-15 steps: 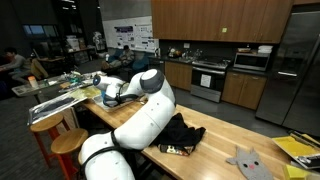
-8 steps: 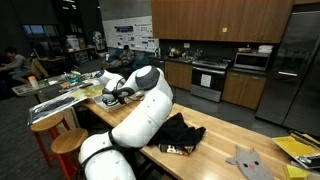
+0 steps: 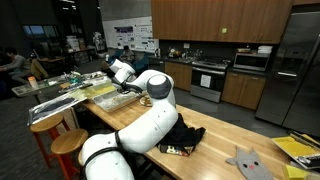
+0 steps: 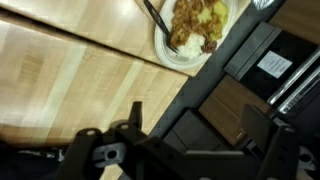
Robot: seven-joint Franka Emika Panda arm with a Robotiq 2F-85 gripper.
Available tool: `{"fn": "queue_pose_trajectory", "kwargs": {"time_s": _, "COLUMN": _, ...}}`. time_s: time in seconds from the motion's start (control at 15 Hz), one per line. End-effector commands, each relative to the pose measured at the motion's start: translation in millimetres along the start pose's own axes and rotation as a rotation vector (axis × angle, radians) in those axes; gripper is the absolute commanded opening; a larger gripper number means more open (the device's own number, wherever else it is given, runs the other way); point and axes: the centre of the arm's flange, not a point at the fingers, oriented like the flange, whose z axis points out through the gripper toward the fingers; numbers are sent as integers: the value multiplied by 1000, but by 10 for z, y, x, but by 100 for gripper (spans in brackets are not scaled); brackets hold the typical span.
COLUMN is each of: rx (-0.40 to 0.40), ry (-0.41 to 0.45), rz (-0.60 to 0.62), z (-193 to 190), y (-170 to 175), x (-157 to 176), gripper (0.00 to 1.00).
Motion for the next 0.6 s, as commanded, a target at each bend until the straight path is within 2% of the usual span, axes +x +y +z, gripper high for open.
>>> {"fn": "queue_pose_trajectory", "kwargs": {"time_s": 0.0, "rx": -29, "ry": 66, "rz": 166, "z": -4, "y": 442, "x": 137, "gripper": 100}}
{"fn": "queue_pose_trajectory", "kwargs": {"time_s": 0.27, "rx": -65, "ry": 150, "rz": 311, "z": 84, "y": 493, "x": 472, "gripper": 100}}
{"fn": "queue_pose_trajectory", "kwargs": {"time_s": 0.4, "rx": -40, "ry": 157, "rz": 337, "z": 63, "y": 394, "x": 547, "gripper": 100}}
{"fn": "queue_pose_trajectory", "kwargs": {"time_s": 0.47, "rx": -55, "ry": 172, "rz": 262, "z": 183, "y": -329, "x": 877, "gripper": 100}}
{"fn": "queue_pose_trajectory", "kwargs": {"time_s": 0.53, "rx": -50, "ry": 175, "rz": 274, "z": 146, "y": -381, "x": 926, "gripper": 100}}
